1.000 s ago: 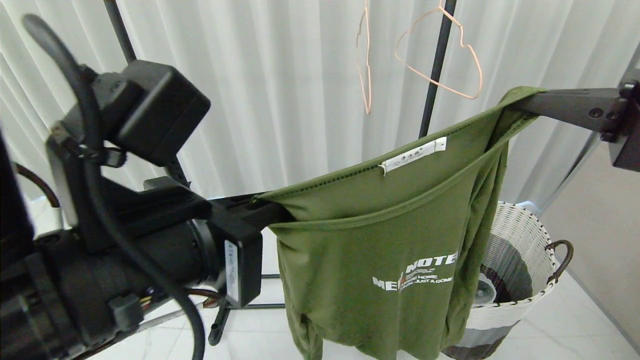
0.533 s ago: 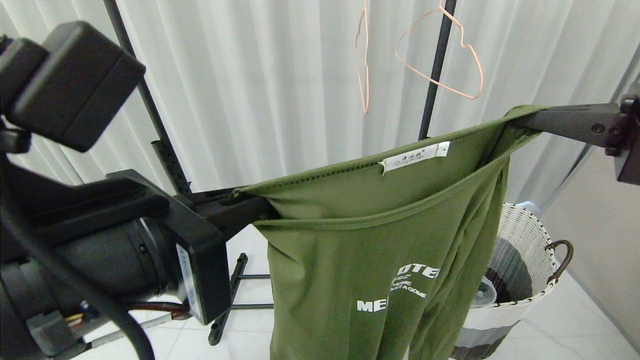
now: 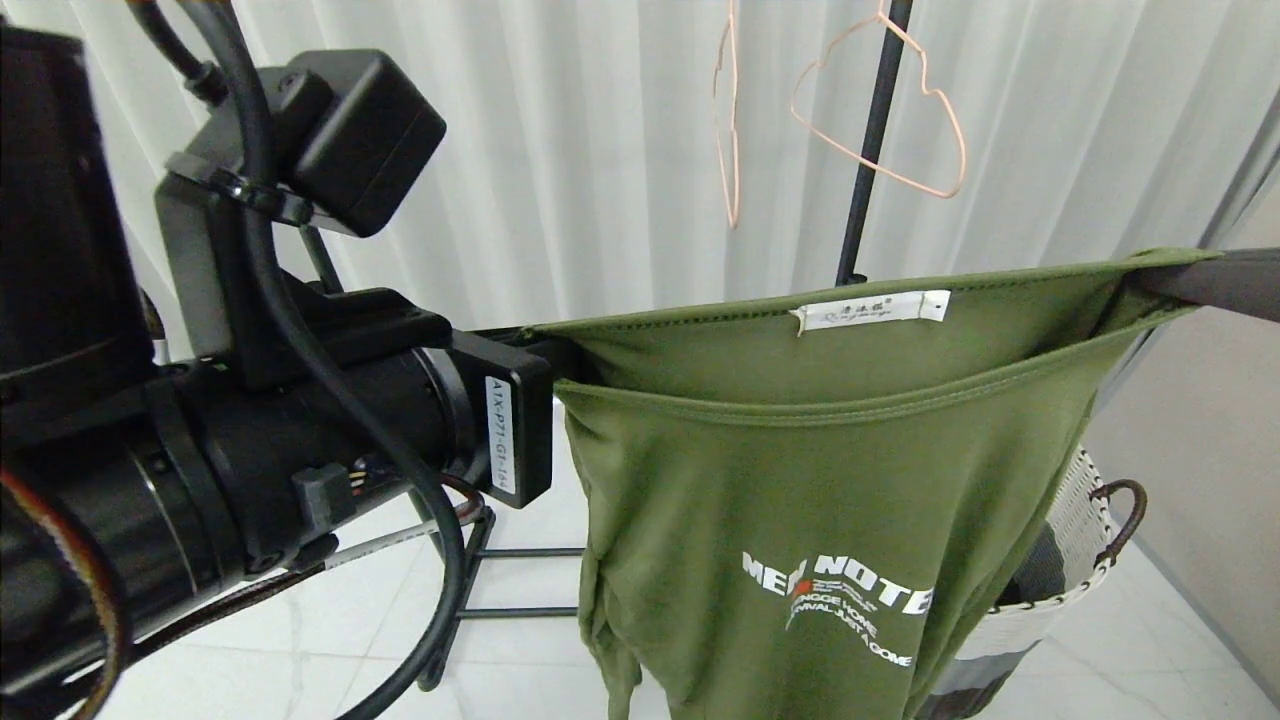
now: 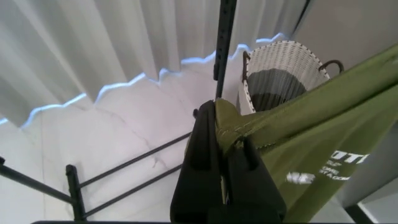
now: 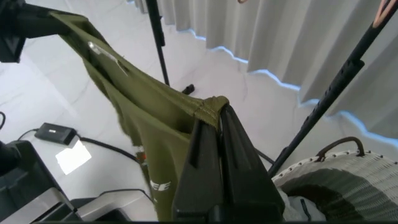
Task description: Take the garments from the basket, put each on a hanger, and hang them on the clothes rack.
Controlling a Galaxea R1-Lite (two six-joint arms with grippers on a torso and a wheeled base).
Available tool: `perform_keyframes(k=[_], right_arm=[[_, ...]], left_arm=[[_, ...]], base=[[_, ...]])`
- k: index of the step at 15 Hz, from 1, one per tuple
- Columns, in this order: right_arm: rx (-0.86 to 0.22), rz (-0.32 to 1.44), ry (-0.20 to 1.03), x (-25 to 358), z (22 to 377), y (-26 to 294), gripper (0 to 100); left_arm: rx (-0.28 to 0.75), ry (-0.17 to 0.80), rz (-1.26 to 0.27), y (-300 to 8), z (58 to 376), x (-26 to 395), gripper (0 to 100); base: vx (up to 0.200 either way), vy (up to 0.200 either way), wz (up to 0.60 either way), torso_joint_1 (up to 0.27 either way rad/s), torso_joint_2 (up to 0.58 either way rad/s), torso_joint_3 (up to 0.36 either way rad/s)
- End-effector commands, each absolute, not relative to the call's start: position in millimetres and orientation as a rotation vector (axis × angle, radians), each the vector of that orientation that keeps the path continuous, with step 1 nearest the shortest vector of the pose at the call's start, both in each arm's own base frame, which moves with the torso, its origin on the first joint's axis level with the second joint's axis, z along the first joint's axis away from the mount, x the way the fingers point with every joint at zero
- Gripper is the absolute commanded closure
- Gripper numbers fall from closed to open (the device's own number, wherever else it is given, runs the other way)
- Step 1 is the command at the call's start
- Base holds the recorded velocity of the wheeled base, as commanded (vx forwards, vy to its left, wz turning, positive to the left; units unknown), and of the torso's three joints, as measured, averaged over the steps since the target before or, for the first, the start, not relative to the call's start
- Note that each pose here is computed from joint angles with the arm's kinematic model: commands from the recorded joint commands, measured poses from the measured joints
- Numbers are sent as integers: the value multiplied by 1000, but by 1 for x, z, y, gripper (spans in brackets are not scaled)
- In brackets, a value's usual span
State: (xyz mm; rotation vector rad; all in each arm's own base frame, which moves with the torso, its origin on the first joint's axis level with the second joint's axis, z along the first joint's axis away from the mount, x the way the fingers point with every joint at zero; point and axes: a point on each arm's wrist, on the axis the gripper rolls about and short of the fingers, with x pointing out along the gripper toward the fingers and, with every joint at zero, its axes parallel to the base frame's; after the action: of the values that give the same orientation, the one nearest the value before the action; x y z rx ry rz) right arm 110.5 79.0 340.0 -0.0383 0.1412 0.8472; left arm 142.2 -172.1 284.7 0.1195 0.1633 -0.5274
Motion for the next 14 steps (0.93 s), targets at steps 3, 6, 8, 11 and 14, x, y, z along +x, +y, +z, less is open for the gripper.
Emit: perform_keyframes(k=[3, 6, 8, 11, 14], right_arm=[[-38, 830, 119, 105, 342, 75, 100], [-42, 821, 106, 103, 343, 74, 100], [-42, 833, 105, 101, 343, 75, 100], [-44, 838, 110, 98, 342, 73, 0], [-46, 838, 121, 87, 333, 66, 0]], left_arm=[[111, 128, -512, -168, 294, 139, 100], [87, 87, -498, -166, 306, 130, 100], [97, 89, -506, -171, 304, 120, 100], [103, 89, -512, -174, 303, 118, 100], [160, 78, -460, -170, 302, 121, 100]], base=[[0, 0, 0, 0, 0, 0], [0, 0, 0, 0, 0, 0], [0, 0, 0, 0, 0, 0], [0, 0, 0, 0, 0, 0], [0, 0, 0, 0, 0, 0]])
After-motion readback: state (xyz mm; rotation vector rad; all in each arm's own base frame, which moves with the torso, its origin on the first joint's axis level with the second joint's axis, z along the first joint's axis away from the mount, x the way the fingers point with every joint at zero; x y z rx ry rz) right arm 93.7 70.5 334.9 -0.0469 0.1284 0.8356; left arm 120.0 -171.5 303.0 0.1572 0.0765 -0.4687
